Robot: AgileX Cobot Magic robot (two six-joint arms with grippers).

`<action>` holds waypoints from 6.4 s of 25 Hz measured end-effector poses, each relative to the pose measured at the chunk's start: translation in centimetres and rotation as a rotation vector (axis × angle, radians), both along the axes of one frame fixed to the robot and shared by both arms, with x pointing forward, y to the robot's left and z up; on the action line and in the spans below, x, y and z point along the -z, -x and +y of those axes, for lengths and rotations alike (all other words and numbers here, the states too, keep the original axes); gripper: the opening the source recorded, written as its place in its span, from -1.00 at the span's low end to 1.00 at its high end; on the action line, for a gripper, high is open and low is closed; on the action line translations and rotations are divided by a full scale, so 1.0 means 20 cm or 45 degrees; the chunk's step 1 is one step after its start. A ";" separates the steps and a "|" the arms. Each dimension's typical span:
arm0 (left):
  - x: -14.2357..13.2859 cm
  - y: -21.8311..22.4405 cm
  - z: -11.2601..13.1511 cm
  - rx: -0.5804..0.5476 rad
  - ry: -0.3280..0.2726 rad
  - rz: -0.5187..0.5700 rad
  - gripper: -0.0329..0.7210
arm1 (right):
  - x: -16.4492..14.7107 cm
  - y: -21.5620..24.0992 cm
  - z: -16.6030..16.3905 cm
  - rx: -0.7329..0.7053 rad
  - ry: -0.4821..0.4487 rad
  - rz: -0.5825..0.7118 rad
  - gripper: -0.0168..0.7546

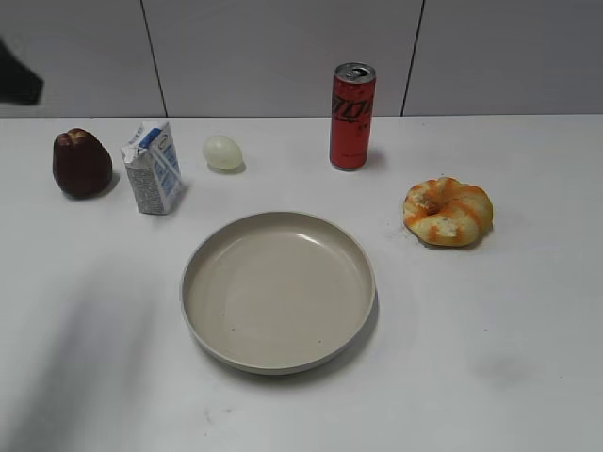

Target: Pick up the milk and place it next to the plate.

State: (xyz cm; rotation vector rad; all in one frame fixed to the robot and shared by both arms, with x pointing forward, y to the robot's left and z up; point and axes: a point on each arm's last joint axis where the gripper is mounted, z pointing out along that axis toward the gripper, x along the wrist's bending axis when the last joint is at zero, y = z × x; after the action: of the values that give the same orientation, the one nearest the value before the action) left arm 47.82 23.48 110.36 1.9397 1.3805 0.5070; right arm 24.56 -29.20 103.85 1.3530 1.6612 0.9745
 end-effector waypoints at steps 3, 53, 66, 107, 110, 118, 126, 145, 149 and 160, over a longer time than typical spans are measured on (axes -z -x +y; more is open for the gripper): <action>0.01 -0.23 -0.12 0.072 -0.032 0.033 0.57 | 0.00 0.00 0.00 0.000 0.000 0.000 0.34; 0.39 -0.82 -0.85 1.164 -0.442 0.273 -0.19 | 0.00 0.00 0.00 -0.001 -0.001 0.000 0.34; 0.59 -0.87 -1.06 1.505 -0.752 0.050 -0.19 | 0.00 0.00 0.00 -0.001 -0.002 0.000 0.34; 0.06 -0.89 -0.69 0.729 -0.646 0.144 0.68 | 0.00 0.00 0.00 -0.003 -0.005 0.000 0.34; 0.00 -0.93 -0.49 0.336 -0.499 0.237 0.67 | 0.00 0.00 0.00 -0.003 -0.005 0.000 0.34; -0.06 -0.84 -0.12 -0.055 -0.153 0.420 0.66 | 0.00 0.00 0.00 -0.003 -0.005 0.000 0.34; -0.11 -0.47 0.08 -0.153 -0.149 0.501 0.66 | 0.00 0.00 0.00 -0.003 -0.005 0.000 0.34; -0.01 0.66 0.23 -0.195 -0.111 0.344 0.65 | 0.00 0.00 0.00 -0.003 -0.006 0.000 0.34; 0.03 0.85 0.25 -0.199 -0.088 0.218 0.65 | 0.00 0.00 0.00 -0.003 -0.006 0.000 0.34; 0.22 1.21 0.29 -0.204 -0.026 -0.108 0.65 | 0.00 0.00 0.00 -0.003 -0.006 0.000 0.34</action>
State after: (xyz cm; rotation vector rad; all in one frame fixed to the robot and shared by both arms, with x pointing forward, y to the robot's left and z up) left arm 23.66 29.20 105.93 1.8107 1.4880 0.6740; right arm 24.56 -29.16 103.86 1.3543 1.6621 0.9803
